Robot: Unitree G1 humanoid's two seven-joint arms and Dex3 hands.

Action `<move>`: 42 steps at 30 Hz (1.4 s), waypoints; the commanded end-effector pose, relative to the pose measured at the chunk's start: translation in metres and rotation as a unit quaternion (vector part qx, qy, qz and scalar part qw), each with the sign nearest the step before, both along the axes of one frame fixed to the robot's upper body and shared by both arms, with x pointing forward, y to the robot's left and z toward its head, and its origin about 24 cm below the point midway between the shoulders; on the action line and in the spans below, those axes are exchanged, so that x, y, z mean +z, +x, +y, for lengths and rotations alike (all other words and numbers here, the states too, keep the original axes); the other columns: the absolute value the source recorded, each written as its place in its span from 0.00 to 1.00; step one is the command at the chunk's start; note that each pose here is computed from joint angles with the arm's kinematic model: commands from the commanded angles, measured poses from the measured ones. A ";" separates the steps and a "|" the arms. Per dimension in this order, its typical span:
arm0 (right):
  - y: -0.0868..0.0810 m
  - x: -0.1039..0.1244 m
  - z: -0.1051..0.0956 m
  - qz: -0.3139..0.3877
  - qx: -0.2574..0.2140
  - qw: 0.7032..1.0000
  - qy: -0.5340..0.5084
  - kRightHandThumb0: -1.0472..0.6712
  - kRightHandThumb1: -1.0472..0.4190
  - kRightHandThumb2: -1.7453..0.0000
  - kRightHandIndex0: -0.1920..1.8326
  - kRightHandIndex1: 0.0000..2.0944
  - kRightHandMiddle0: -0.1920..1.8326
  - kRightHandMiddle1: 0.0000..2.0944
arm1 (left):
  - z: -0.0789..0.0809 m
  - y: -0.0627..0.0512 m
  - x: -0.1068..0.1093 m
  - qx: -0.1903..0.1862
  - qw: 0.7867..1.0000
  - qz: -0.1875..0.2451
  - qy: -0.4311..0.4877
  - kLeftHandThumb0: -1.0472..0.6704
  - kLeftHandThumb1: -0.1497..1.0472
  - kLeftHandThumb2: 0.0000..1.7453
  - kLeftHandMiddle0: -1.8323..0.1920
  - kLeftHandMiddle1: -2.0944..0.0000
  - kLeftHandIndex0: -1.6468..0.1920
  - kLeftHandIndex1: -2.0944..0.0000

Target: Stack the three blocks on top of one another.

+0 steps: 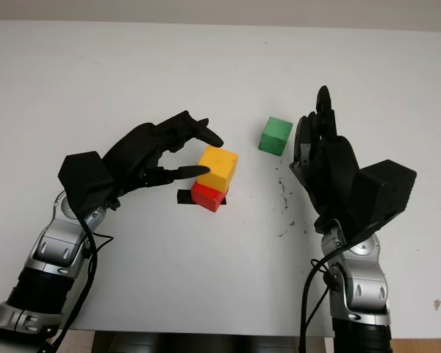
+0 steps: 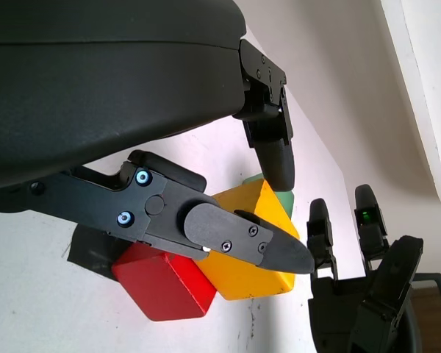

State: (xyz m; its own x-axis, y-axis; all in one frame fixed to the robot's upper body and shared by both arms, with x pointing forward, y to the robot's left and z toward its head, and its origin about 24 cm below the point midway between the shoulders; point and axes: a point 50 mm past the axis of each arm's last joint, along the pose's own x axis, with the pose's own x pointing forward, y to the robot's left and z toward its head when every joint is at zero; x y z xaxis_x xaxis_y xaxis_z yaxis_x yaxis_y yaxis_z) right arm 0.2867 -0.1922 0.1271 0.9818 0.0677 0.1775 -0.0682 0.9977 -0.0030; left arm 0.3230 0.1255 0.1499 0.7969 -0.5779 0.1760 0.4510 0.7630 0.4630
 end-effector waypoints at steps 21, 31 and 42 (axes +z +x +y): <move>0.002 0.017 -0.011 -0.025 -0.023 0.998 -0.054 0.19 0.00 0.77 0.00 0.00 0.00 0.00 | 0.021 -0.009 0.017 0.059 0.989 -0.075 -0.115 0.08 1.00 0.38 0.96 0.98 0.99 0.98; 0.018 0.080 -0.030 -0.102 -0.089 0.967 -0.216 0.22 0.10 0.98 0.03 0.02 0.08 0.05 | 0.071 0.002 0.045 0.211 0.966 -0.149 -0.033 0.13 1.00 0.35 1.00 1.00 1.00 0.98; 0.043 0.134 -0.048 -0.084 -0.102 0.886 -0.445 0.19 0.23 0.98 0.08 0.05 0.19 0.15 | 0.096 0.013 0.024 0.262 0.956 -0.128 0.015 0.14 1.00 0.29 1.00 1.00 0.98 0.98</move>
State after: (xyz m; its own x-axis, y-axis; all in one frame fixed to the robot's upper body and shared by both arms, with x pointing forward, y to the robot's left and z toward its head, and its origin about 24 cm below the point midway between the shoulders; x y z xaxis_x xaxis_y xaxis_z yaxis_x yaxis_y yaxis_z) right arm 0.3281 -0.2403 0.2510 0.9586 0.0632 0.2776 0.1795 0.6227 -0.7616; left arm 0.3359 0.2197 0.1718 0.9163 -0.1201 0.3820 -0.1103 0.8413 0.5291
